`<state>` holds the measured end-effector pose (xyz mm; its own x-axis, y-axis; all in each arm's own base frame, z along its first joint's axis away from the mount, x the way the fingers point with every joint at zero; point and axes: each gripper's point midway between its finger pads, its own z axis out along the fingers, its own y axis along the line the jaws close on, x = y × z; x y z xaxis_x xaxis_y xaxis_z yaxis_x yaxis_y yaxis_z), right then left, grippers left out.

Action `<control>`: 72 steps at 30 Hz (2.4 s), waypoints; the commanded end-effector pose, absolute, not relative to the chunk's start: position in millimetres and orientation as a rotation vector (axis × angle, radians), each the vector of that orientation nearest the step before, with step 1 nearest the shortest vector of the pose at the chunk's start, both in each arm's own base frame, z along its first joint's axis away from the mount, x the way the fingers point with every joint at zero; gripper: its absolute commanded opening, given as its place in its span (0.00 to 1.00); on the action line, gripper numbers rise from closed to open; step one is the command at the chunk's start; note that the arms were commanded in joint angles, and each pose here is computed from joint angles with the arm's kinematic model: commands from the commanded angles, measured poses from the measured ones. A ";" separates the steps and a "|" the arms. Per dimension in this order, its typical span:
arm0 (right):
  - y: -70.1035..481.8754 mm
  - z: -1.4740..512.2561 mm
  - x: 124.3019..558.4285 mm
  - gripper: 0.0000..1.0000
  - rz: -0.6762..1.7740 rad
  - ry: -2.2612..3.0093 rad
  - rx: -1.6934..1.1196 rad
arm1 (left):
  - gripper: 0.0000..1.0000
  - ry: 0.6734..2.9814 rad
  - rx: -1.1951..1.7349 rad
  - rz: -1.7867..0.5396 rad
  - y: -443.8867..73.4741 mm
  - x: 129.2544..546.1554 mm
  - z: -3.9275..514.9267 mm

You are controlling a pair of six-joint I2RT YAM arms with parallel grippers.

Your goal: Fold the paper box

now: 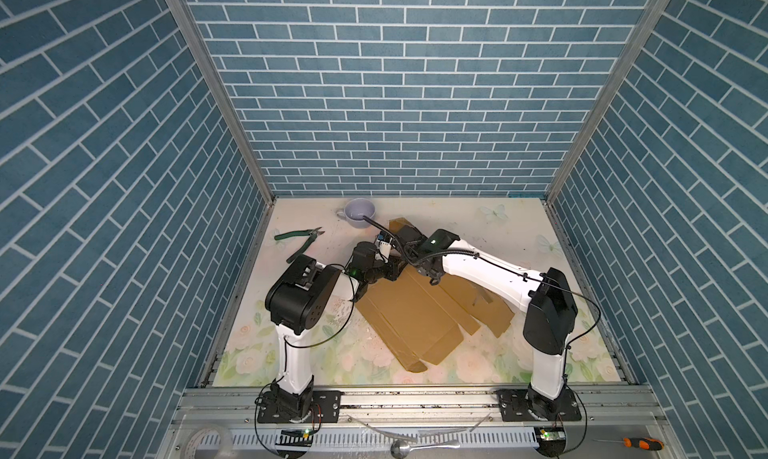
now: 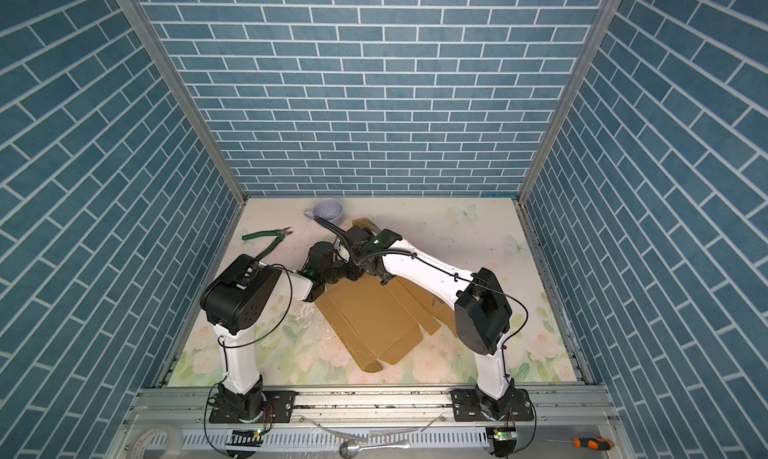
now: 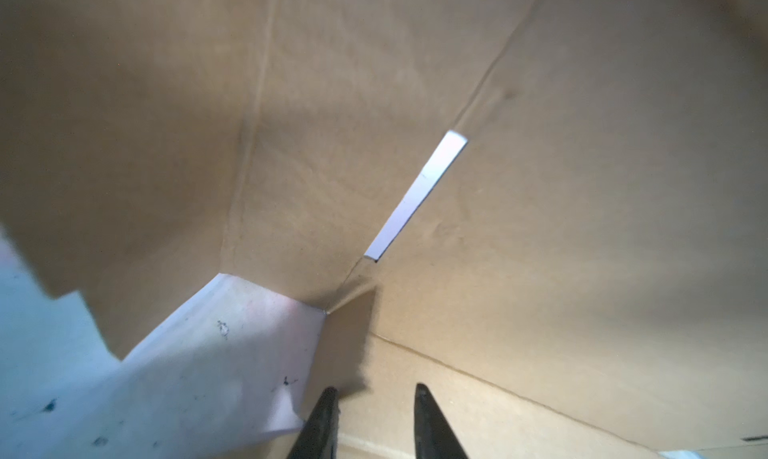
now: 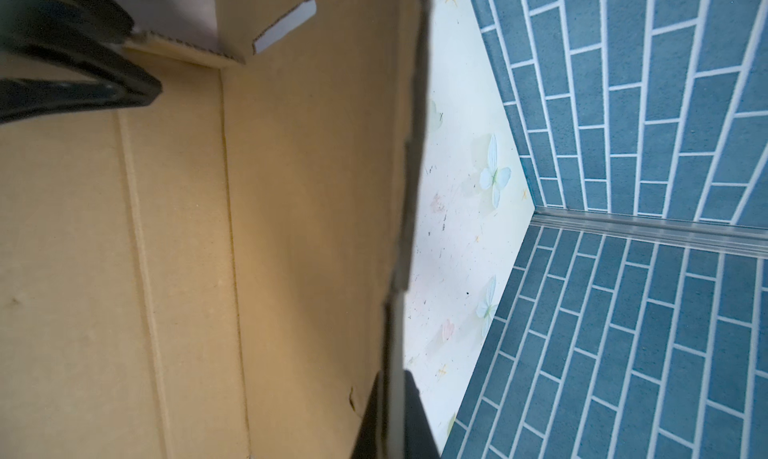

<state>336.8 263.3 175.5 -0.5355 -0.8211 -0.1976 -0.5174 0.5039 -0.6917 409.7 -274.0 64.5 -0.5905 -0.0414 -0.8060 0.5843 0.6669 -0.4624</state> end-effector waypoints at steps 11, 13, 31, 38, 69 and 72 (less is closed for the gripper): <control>254.7 179.0 343.3 0.00 -0.896 2.130 -1.074 | 0.40 1.934 0.315 -0.989 -238.7 418.4 115.0; 255.2 178.0 343.0 0.00 -0.888 2.120 -1.082 | 0.43 1.912 0.256 -0.995 -220.5 426.5 133.9; 259.9 188.6 343.2 0.00 -0.846 2.059 -1.099 | 0.46 1.955 0.317 -1.045 -262.1 470.5 202.4; 258.4 192.9 344.6 0.00 -0.851 2.045 -1.064 | 0.35 1.966 0.309 -1.163 -274.2 451.4 187.0; 275.4 179.7 329.3 0.00 -1.089 1.857 -1.020 | 0.38 2.176 0.244 -0.793 -171.5 429.2 170.2; 277.7 175.1 328.5 0.00 -1.067 1.860 -1.038 | 0.50 2.233 0.304 -0.727 -163.3 438.5 156.3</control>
<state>331.6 276.5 170.4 -0.4150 -0.8925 -0.1767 -0.2825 0.3110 -0.9074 434.9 -176.5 179.0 -0.6553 -0.1125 -0.7469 0.4268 0.7608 -0.4890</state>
